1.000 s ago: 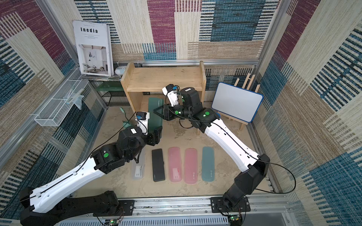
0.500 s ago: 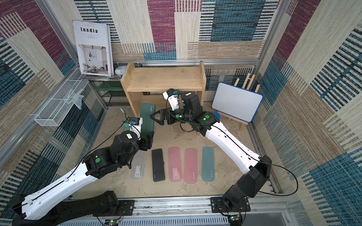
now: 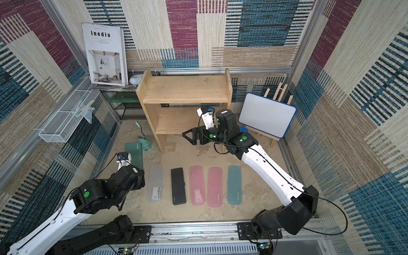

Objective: Remove the pencil cases from the shelf
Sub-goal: Place the pencil case at the center of the board.

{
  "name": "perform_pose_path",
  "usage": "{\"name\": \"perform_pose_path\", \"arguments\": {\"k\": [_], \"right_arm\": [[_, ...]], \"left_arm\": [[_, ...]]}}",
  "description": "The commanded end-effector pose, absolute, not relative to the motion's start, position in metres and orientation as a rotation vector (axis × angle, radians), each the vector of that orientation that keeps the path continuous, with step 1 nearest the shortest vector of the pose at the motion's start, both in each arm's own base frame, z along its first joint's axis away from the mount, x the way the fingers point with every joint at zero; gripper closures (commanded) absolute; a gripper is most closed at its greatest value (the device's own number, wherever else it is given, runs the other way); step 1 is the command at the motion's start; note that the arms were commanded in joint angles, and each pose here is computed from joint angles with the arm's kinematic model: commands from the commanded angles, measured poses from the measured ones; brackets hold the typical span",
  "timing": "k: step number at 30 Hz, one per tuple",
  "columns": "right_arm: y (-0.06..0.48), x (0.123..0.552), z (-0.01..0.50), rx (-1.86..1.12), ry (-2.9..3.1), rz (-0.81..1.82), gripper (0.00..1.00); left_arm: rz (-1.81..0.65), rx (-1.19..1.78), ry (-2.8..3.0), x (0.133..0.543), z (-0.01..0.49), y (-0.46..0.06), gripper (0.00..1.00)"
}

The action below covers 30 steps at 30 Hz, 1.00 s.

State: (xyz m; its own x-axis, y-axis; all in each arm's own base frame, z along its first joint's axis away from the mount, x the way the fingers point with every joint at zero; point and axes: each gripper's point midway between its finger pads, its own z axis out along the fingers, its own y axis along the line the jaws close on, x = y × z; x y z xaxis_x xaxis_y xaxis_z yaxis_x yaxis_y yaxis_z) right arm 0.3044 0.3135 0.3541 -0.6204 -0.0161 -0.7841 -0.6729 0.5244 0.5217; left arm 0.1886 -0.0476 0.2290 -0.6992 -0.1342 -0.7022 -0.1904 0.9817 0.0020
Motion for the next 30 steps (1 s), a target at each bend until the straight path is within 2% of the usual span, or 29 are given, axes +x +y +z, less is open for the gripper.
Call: {"name": "perform_pose_path", "arguments": {"k": [1,4,7,18,26,30], "right_arm": [[0.314,0.298,0.347,-0.594,2.007,1.139,0.01],[0.315,0.294,0.336,-0.598,2.025,1.155,0.01],[0.314,0.293,0.328,-0.596,2.043,1.159,0.01],[0.308,0.296,0.303,-0.579,2.099,1.114,0.01],[0.308,0.295,0.289,-0.548,2.135,1.133,0.01],[0.308,0.293,0.281,-0.549,2.155,1.139,0.01]], "left_arm": [[0.169,-0.335,2.488,0.174,0.198,-0.034,0.35],[0.227,-0.388,2.575,0.177,0.17,-0.027,0.3],[0.213,-0.452,2.636,0.186,0.145,-0.021,0.29],[0.137,-0.483,2.805,0.221,0.104,-0.013,0.29],[0.227,-0.464,2.937,0.226,0.072,0.001,0.27],[0.292,-0.484,2.976,0.224,0.061,0.008,0.23]]}}
